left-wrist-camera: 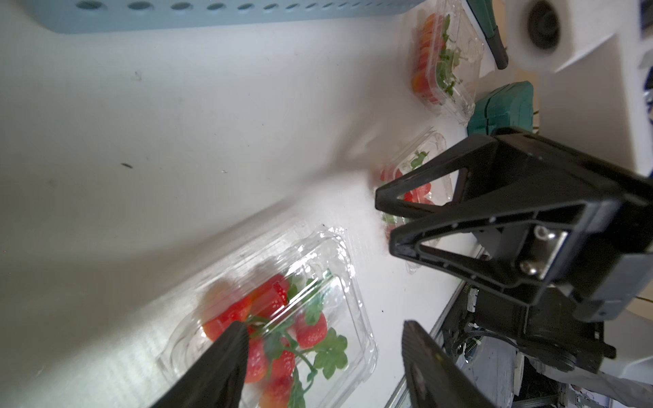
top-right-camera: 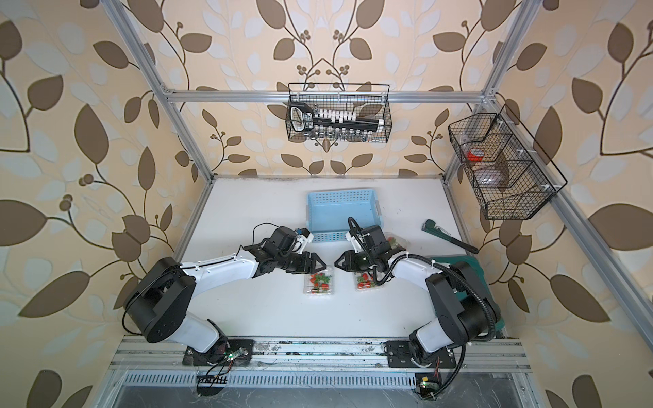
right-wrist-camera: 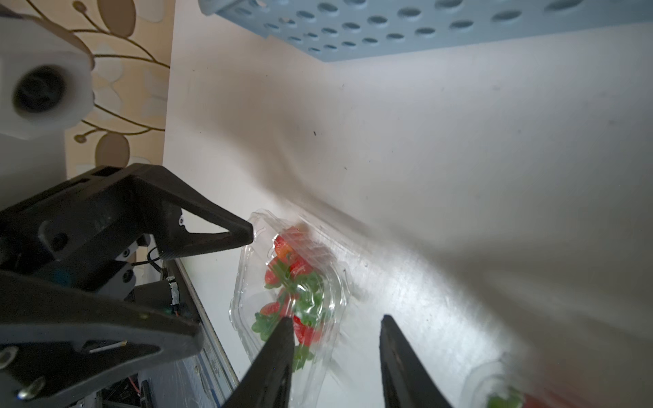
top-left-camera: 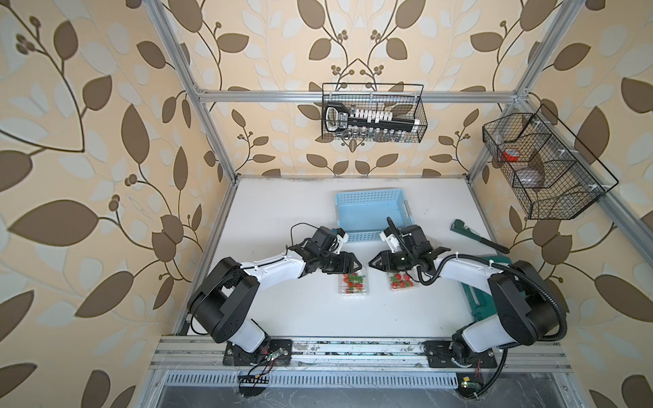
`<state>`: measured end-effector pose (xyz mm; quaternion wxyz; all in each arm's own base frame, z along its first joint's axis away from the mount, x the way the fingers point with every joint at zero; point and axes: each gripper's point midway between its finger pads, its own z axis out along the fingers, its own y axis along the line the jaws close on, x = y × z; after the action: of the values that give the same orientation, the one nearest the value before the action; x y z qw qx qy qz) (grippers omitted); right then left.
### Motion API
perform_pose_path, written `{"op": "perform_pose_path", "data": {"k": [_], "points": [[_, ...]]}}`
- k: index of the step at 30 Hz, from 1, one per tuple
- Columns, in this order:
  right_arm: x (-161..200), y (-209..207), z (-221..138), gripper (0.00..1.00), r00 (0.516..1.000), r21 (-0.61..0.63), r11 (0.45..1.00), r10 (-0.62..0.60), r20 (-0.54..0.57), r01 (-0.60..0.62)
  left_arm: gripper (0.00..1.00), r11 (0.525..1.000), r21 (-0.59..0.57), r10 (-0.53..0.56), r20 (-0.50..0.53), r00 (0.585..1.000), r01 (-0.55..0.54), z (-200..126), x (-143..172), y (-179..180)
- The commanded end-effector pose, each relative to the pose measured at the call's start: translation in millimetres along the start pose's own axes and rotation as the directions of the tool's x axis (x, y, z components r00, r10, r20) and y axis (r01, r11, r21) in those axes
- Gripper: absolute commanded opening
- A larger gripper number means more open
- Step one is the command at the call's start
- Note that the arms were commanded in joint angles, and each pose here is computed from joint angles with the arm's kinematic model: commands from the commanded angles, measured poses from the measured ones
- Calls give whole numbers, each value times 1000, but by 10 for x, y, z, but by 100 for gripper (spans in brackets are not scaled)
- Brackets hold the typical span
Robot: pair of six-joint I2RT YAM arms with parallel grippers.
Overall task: Pack strawberries into containers
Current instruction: Close the packing box at the center of the board.
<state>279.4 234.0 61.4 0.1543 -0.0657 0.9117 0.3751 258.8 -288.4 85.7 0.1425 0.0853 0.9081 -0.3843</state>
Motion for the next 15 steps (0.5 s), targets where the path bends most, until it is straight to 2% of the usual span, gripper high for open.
{"op": "perform_pose_path", "data": {"k": [1,8,15], "points": [[63,140,99,40,997,-48,998,-42,-62,39,70,1000,2,17,7,1000,-17,21,14,0],[188,107,259,40,992,-36,998,-46,-113,42,71,1000,-4,21,10,1000,-21,6,15,2],[239,36,283,32,992,-20,999,-34,-121,32,70,1000,-2,26,12,1000,-26,-3,14,-8]]}}
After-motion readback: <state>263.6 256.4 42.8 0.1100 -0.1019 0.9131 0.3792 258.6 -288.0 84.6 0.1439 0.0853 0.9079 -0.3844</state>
